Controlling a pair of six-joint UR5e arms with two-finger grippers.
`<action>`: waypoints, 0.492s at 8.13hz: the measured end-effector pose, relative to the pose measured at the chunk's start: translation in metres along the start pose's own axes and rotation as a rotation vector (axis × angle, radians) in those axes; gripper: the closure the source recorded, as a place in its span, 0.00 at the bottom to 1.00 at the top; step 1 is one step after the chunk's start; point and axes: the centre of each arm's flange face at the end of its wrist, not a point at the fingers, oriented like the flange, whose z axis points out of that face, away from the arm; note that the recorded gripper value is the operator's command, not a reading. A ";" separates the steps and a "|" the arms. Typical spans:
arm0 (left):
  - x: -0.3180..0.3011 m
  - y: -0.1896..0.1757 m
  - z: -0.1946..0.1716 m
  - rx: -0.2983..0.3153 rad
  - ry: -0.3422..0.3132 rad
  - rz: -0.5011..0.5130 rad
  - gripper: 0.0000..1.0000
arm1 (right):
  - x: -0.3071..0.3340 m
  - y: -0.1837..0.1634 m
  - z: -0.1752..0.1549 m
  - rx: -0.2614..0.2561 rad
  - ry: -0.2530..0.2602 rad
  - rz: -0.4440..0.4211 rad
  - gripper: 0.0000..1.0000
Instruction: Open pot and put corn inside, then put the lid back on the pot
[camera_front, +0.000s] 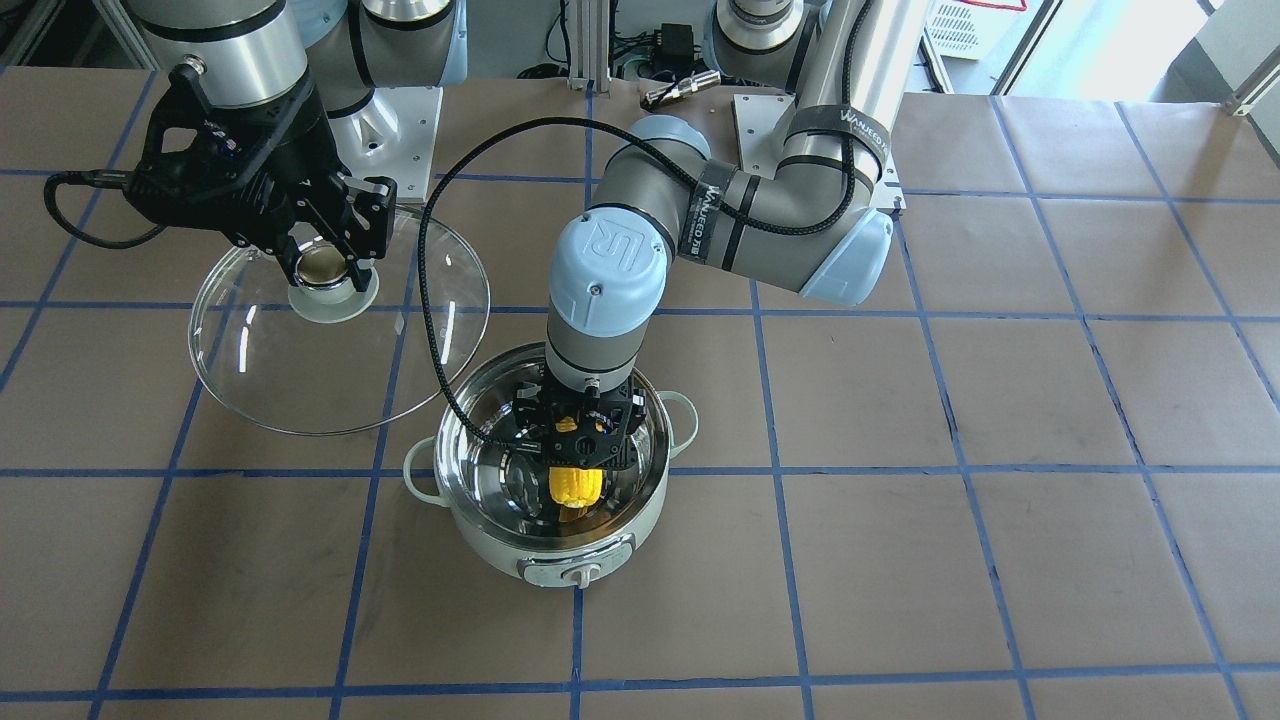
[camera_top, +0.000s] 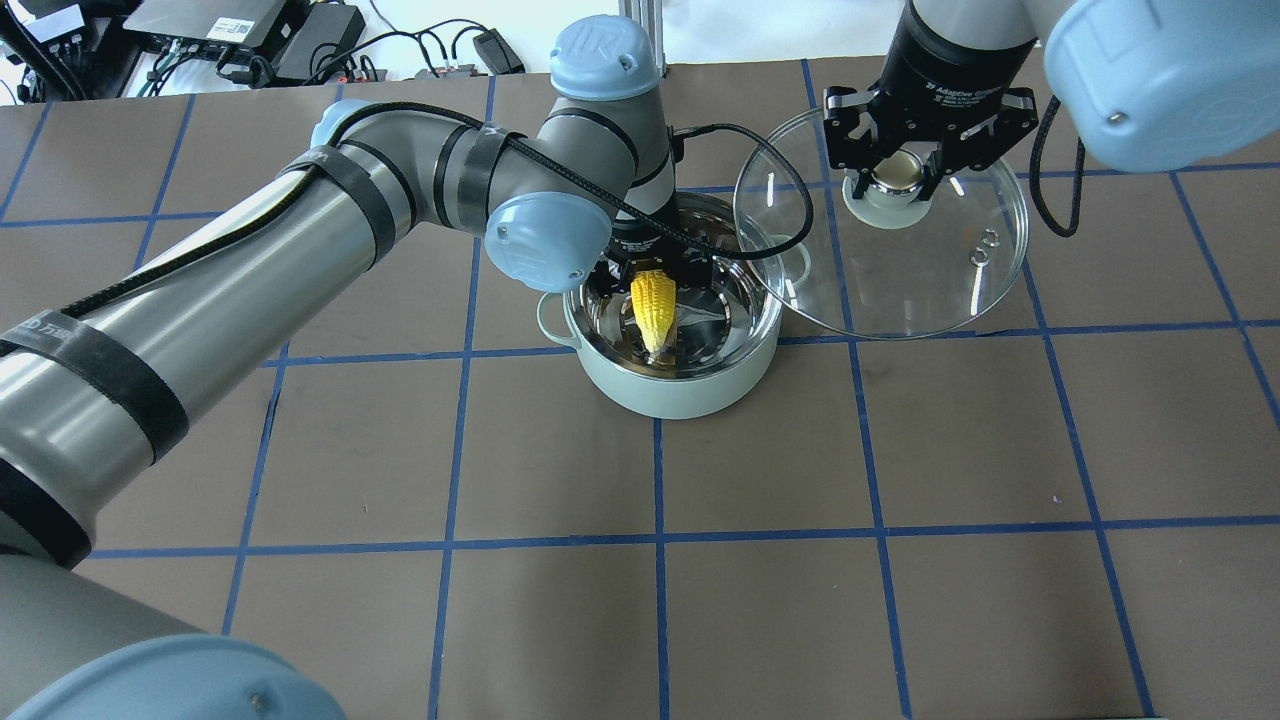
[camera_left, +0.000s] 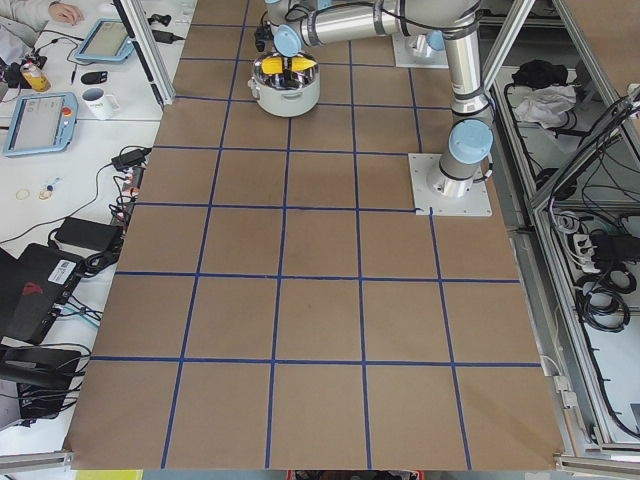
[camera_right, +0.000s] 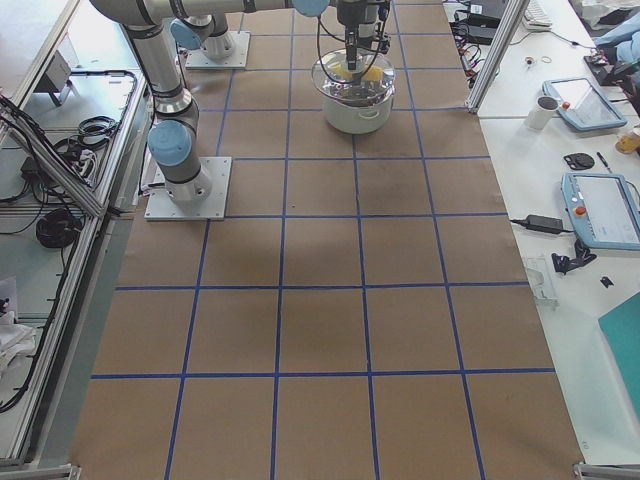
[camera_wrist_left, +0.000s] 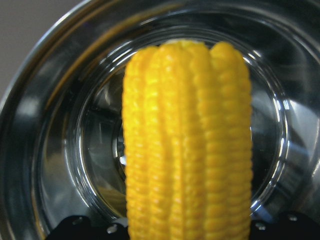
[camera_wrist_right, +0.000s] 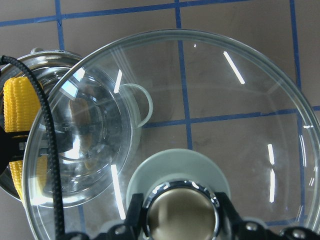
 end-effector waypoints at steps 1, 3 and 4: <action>0.003 0.001 0.008 -0.005 -0.002 0.005 0.00 | 0.000 0.001 0.000 -0.003 0.002 -0.005 0.85; 0.006 -0.003 0.017 0.015 0.000 0.011 0.00 | 0.001 0.001 0.001 -0.005 0.003 -0.008 0.85; 0.008 -0.004 0.015 0.033 0.005 0.012 0.00 | 0.001 0.001 0.001 -0.006 0.003 -0.008 0.85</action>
